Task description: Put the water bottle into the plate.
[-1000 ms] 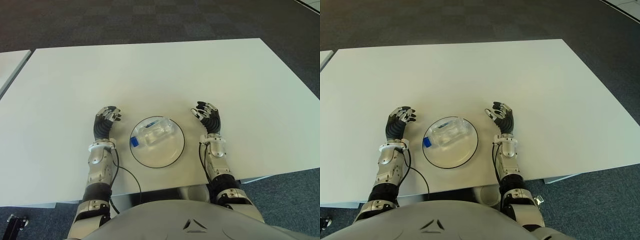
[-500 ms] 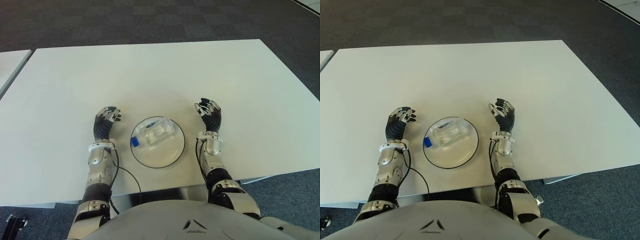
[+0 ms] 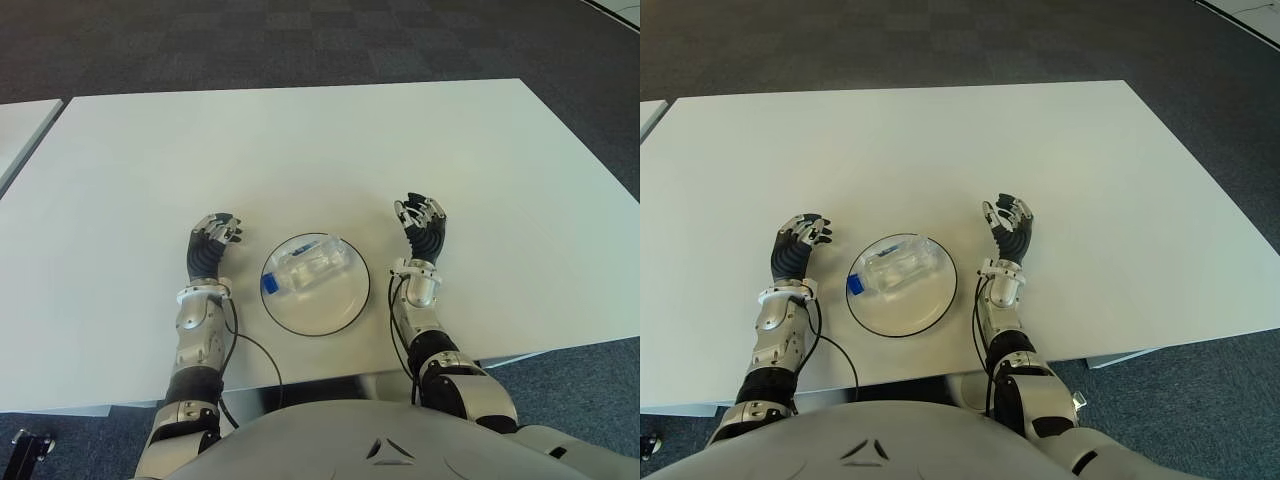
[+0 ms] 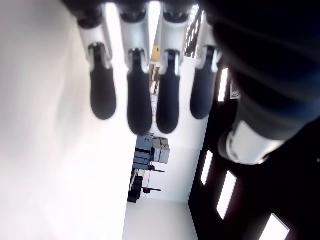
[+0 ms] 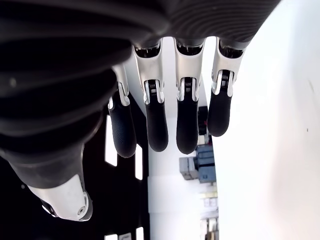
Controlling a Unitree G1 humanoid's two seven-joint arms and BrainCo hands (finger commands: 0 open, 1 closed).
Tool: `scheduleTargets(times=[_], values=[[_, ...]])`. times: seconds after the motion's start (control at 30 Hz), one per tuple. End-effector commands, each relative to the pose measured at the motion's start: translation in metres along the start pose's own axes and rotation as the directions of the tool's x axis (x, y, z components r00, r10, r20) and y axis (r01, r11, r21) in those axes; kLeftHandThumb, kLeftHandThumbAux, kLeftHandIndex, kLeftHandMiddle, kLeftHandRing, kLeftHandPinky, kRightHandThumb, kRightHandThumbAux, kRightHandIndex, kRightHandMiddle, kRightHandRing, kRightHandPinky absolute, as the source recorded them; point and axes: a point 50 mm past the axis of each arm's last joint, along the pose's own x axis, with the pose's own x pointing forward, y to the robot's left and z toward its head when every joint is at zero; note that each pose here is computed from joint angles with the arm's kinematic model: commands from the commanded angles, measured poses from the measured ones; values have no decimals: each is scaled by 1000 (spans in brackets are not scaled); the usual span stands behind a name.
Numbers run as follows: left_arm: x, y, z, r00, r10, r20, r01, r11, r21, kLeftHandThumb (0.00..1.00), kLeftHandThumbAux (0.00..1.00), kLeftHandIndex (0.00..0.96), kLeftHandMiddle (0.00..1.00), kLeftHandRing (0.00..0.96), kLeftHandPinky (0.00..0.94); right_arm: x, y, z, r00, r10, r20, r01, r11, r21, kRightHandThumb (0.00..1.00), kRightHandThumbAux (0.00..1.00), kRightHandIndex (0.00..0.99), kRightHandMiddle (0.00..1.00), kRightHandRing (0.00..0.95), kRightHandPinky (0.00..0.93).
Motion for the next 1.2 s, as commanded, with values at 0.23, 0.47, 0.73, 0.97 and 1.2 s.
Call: scheduleTargets(times=[0.23,0.47,0.73,0.97,1.2], values=[[-13,9,-22,992,30,-123,-31,1000,-4,837,674,428,475,536,525,-17,-4,-15,997,60,-55,-63,996,-55,709,726,434,662,672,679],[-13,9,-21,993,17,-114,-19,1000,-15,837,674,427,476,535,522,-15,-6,-16,986,153,-61,-159,983,-94,710,726,434,661,668,664],[-13,9,-21,994,13,-107,-13,1000,-3,837,673,428,476,535,521,-10,-10,-15,961,263,-85,-274,947,-166,710,727,434,653,662,660],[-13,9,-22,993,22,-118,-24,1000,-11,837,673,429,475,533,518,-9,-12,-16,946,300,-123,-320,925,-205,711,727,434,651,660,656],[-13,9,-21,993,22,-115,-24,1000,-17,837,673,429,475,538,528,-8,-14,-14,939,315,-138,-339,916,-214,710,728,433,639,653,640]])
